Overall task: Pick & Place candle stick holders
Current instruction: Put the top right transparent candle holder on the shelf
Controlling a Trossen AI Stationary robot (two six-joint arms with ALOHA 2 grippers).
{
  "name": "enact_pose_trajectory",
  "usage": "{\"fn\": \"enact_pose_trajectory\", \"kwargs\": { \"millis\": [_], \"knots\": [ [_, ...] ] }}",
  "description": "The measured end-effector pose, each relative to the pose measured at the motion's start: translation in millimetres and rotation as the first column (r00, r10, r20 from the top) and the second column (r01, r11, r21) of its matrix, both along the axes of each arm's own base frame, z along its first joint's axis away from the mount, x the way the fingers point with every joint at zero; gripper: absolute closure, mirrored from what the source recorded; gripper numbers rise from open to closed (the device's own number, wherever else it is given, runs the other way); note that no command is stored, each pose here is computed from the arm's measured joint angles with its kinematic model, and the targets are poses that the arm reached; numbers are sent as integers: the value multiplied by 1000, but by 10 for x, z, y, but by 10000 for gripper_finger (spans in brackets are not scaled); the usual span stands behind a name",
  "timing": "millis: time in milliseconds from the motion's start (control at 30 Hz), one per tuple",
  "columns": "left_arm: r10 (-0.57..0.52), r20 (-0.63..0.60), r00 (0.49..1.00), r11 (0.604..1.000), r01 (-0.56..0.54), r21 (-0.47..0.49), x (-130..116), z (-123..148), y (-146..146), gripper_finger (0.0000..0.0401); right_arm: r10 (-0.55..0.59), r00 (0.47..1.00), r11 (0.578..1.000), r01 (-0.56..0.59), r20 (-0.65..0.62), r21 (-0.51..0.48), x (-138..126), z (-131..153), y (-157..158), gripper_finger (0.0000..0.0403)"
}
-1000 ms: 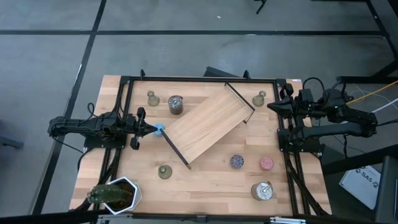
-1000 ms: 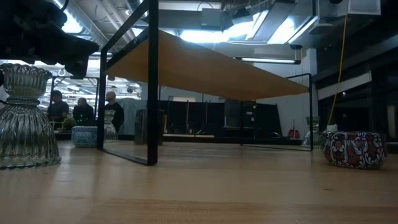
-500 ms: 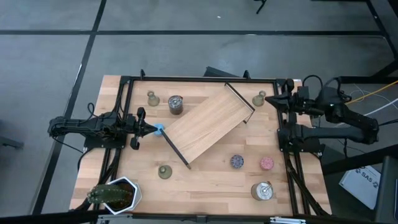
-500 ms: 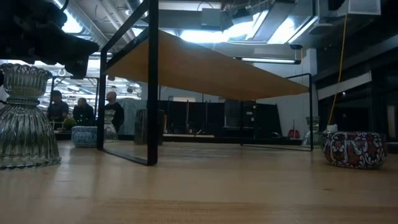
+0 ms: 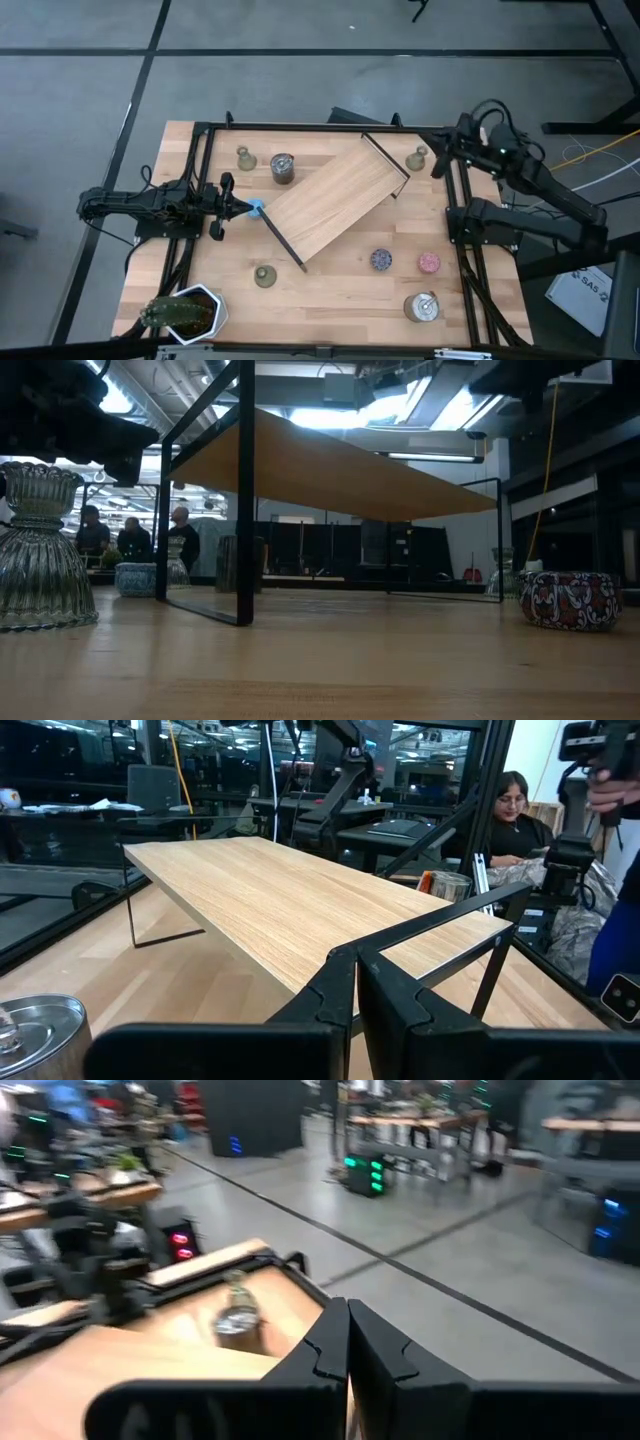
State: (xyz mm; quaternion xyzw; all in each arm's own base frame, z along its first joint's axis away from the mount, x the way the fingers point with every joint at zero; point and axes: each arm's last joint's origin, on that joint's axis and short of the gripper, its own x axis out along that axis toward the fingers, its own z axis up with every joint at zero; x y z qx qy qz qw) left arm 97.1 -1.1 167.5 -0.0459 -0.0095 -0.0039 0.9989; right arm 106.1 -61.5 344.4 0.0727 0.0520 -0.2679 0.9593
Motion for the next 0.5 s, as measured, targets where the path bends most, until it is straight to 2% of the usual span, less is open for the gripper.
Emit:
{"fn": "enact_pose_trajectory", "kwargs": {
  "millis": [233, 500],
  "knots": [
    [0, 0, 1000, 1000, 0, 0, 0, 0, 0, 388, -155, 984, 986, 159, -87, 50, 53, -113, -291, 398],
    [0, 0, 1000, 1000, 0, 0, 0, 0, 0, 390, -257, 949, 955, 278, -180, 104, 32, -225, -508, 398]
  ]
}}
